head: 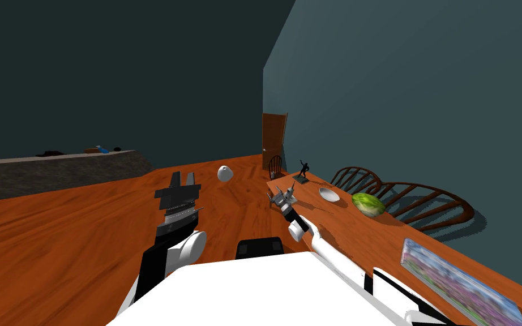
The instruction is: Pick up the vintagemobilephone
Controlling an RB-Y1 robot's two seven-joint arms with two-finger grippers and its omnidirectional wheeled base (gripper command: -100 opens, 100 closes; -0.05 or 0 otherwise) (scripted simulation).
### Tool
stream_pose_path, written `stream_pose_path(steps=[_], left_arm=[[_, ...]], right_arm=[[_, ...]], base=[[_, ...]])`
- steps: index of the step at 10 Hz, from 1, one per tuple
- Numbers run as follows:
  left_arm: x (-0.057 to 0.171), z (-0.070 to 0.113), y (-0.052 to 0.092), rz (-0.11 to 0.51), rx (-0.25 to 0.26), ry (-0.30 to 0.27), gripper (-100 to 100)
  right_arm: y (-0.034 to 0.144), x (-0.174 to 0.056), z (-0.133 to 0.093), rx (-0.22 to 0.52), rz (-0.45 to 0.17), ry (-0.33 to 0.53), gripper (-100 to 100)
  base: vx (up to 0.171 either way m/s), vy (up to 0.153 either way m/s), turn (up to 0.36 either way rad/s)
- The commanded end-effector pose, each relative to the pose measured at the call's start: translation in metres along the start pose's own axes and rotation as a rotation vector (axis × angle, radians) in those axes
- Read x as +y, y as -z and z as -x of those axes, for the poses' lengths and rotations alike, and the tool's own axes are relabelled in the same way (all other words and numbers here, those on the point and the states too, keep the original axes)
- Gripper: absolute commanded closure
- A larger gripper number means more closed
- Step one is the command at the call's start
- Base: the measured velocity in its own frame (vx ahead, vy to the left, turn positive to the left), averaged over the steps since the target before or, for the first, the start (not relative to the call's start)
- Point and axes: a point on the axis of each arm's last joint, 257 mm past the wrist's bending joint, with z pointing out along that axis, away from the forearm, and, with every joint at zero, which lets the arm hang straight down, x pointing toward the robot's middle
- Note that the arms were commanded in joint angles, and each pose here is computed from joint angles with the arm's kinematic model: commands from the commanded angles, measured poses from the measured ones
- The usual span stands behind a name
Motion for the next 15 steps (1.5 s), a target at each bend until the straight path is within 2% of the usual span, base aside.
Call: stream_pose_path(steps=[1, 5, 7, 8, 10, 11, 15], left_arm=[[0.0, 0.0, 0.0, 0.0, 0.0, 0.0, 0], [0.0, 0.0, 0.0, 0.0, 0.0, 0.0, 0], [0.0, 0.0, 0.0, 0.0, 0.0, 0.0, 0], [0.0, 0.0, 0.0, 0.0, 0.0, 0.0, 0], [0.0, 0.0, 0.0, 0.0, 0.0, 0.0, 0], [0.0, 0.0, 0.0, 0.0, 0.0, 0.0, 0], [0.0, 0.0, 0.0, 0.0, 0.0, 0.0, 0]], right_arm=[[0.003, -0.002, 0.018, -0.039, -0.03, -0.037, -100], [0.012, 0.005, 0.058, -0.134, -0.067, -0.119, -100], [0.016, 0.007, 0.065, -0.153, -0.06, -0.159, -100], [0.022, 0.015, 0.083, -0.199, -0.069, -0.17, -100], [0.023, 0.016, 0.084, -0.203, -0.065, -0.197, -100], [0.027, 0.024, 0.098, -0.241, -0.071, -0.211, -100], [0.036, 0.039, 0.117, -0.295, -0.058, -0.258, -100]], base=[[-0.028, -0.009, 0.055], [-0.035, -0.018, 0.059], [-0.024, -0.012, 0.013], [-0.024, -0.013, 0.055], [-0.02, -0.013, 0.024], [-0.024, -0.015, 0.062], [-0.024, -0.021, 0.033]])
